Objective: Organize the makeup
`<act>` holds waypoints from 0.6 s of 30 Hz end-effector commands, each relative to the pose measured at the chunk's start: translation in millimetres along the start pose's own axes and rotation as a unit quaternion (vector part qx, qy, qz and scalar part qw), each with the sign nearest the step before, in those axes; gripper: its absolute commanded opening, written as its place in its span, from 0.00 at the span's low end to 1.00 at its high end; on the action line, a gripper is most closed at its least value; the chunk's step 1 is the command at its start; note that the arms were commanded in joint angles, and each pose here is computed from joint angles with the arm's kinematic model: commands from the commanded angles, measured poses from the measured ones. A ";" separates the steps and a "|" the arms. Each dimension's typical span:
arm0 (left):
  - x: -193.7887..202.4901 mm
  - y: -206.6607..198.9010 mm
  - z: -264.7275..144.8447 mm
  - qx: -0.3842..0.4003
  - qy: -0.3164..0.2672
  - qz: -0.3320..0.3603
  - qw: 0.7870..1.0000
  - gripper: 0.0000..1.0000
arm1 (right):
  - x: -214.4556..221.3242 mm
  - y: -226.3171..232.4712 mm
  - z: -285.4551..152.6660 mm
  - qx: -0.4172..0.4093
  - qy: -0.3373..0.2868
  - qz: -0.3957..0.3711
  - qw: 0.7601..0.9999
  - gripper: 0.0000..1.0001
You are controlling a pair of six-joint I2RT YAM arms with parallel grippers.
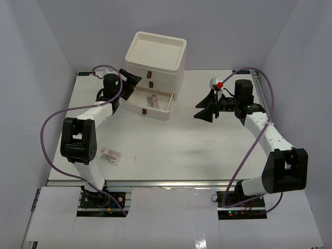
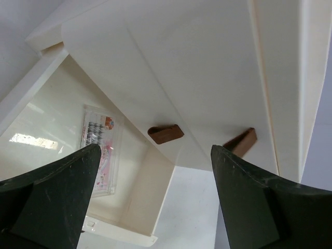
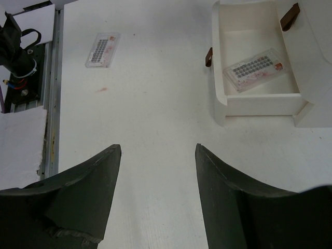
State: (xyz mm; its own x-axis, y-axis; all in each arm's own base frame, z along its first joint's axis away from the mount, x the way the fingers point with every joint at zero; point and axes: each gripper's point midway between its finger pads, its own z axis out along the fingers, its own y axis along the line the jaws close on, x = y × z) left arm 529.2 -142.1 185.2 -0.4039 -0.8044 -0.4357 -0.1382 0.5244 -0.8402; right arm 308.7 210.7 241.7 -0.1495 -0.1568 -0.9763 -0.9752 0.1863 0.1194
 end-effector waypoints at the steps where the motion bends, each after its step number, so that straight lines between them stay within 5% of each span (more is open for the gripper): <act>1: -27.9 -63.1 -50.7 0.085 -0.038 0.103 0.990 0.98 | -3.5 11.0 -0.6 -0.027 -0.006 -0.021 0.999 0.66; 5: -10.3 -74.8 -100.3 0.150 -0.010 0.175 0.973 0.98 | 2.6 21.8 13.2 -0.049 0.009 -0.029 0.998 0.67; 9: 19.5 -82.0 -179.5 0.218 0.014 0.298 0.929 0.98 | 21.9 38.2 61.9 -0.072 0.070 -0.045 0.994 0.66; 14: 6.3 -85.6 -279.5 0.225 -0.112 0.414 0.875 0.98 | 48.6 67.8 148.2 -0.117 0.168 -0.050 0.978 0.68; 18: -20.1 -73.9 -317.8 0.149 -0.182 0.427 0.873 0.98 | 65.0 90.4 218.8 -0.115 0.228 -0.050 0.965 0.68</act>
State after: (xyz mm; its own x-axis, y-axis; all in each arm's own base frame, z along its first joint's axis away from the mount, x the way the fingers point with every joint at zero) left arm 279.7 -115.3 363.9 0.0097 -0.3490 -0.9371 0.5114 0.8070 -0.2953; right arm 247.9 374.3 173.7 -0.0610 -0.4524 -0.8897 -0.9837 -0.1239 0.1304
